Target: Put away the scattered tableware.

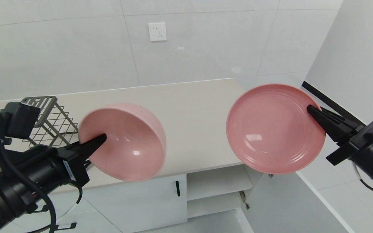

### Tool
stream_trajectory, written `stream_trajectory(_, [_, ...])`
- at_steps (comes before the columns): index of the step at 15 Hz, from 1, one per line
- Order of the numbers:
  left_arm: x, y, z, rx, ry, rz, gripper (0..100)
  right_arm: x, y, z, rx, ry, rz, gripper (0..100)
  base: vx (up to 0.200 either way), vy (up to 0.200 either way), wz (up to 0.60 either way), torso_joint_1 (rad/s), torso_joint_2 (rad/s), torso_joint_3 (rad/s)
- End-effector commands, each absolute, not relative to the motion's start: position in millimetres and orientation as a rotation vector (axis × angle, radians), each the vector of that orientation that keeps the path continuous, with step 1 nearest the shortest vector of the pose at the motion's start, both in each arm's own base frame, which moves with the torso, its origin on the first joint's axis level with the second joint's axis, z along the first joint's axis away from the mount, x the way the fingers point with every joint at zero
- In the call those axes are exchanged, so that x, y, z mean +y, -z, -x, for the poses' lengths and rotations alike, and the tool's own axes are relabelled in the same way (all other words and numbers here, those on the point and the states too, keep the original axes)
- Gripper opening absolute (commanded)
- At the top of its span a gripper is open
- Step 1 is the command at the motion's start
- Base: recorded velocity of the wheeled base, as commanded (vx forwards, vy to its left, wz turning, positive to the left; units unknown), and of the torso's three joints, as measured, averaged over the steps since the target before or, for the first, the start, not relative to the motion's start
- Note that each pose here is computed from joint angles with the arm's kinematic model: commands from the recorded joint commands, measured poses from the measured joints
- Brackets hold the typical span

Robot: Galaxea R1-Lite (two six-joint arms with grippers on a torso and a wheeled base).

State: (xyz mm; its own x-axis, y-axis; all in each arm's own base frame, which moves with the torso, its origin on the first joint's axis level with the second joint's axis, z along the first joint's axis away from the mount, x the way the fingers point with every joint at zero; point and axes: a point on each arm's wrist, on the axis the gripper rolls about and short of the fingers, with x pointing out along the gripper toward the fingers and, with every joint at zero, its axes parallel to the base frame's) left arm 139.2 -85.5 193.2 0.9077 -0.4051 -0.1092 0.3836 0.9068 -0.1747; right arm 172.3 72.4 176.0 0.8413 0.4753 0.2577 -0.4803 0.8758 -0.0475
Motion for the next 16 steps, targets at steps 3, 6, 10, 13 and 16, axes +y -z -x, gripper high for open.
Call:
stream_trajectory(3, [-89,-187,-143,0.139,0.418,0.145,0,73,-180,-173,-0.288,-0.504,-0.022,0,0.0,0.0,0.0,0.0,0.0,0.0])
stream_trajectory(6, [-93,-173,-130,0.123,0.487,0.073,0,72,-184,-172,-0.307,-0.501,-0.024,0,0.0,0.0,0.0,0.0,0.0,0.0])
stream_trajectory(10, [-94,-170,-130,0.056,0.503,0.076,0,72,-185,-173,-0.31,-0.501,-0.024,0,0.0,0.0,0.0,-0.024,0.04,0.026])
stream_trajectory(13, [-95,-167,-132,0.018,0.501,0.064,0,72,-185,-173,-0.311,-0.5,-0.024,0,0.0,0.0,0.0,-0.126,0.27,0.121])
stream_trajectory(16, [-96,-162,-137,0.028,0.488,0.0,0,72,-188,-174,-0.322,-0.496,-0.025,0,0.0,0.0,0.0,-0.121,0.23,0.121])
